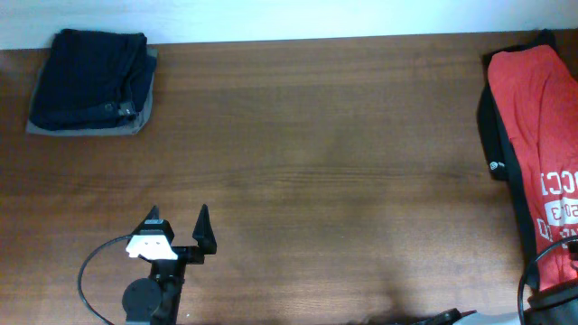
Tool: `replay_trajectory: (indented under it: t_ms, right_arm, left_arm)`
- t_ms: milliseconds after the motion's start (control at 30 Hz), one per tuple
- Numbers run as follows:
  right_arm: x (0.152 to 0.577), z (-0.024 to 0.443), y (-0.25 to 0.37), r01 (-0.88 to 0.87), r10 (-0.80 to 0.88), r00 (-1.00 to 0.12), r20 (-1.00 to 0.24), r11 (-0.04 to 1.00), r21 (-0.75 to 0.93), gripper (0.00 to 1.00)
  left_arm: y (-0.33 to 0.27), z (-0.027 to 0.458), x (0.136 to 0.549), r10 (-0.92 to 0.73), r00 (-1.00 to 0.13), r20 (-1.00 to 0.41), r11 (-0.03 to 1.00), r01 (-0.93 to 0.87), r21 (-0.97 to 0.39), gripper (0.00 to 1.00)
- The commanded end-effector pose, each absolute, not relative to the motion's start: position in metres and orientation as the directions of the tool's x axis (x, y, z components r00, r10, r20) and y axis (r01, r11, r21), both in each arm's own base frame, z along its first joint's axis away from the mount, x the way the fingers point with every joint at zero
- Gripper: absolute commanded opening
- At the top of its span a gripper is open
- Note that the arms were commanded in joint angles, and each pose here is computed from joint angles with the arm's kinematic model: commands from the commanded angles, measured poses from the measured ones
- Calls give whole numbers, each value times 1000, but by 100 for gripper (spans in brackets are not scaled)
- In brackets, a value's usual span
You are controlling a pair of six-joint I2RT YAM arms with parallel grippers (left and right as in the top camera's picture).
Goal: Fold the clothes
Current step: 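Reach the right gripper to the red t-shirt and grasp it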
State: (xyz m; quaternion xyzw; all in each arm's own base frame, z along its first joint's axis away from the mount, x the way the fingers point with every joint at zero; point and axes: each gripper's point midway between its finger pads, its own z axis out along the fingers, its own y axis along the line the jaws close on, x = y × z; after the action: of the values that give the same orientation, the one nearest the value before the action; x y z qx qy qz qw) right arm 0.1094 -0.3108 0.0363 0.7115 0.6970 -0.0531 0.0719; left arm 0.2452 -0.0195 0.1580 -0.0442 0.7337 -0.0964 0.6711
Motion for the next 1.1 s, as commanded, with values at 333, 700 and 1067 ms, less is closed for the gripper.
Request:
replay_trajectory:
  t_ms: [333, 700, 1067]
  right_arm:
    - [104, 15, -300, 998, 986, 58, -155, -55, 26, 70]
    - [113, 17, -302, 996, 986, 58, -157, -46, 77, 4]
    - [173, 103, -312, 958, 954, -13, -299, 98, 271, 4]
  left_arm:
    - [-17, 156, 245, -179, -91, -980, 981, 55, -184, 100]
    - [-17, 156, 245, -179, -91, -980, 981, 55, -184, 100]
    - [-17, 156, 245, -179, -91, -980, 981, 55, -184, 100]
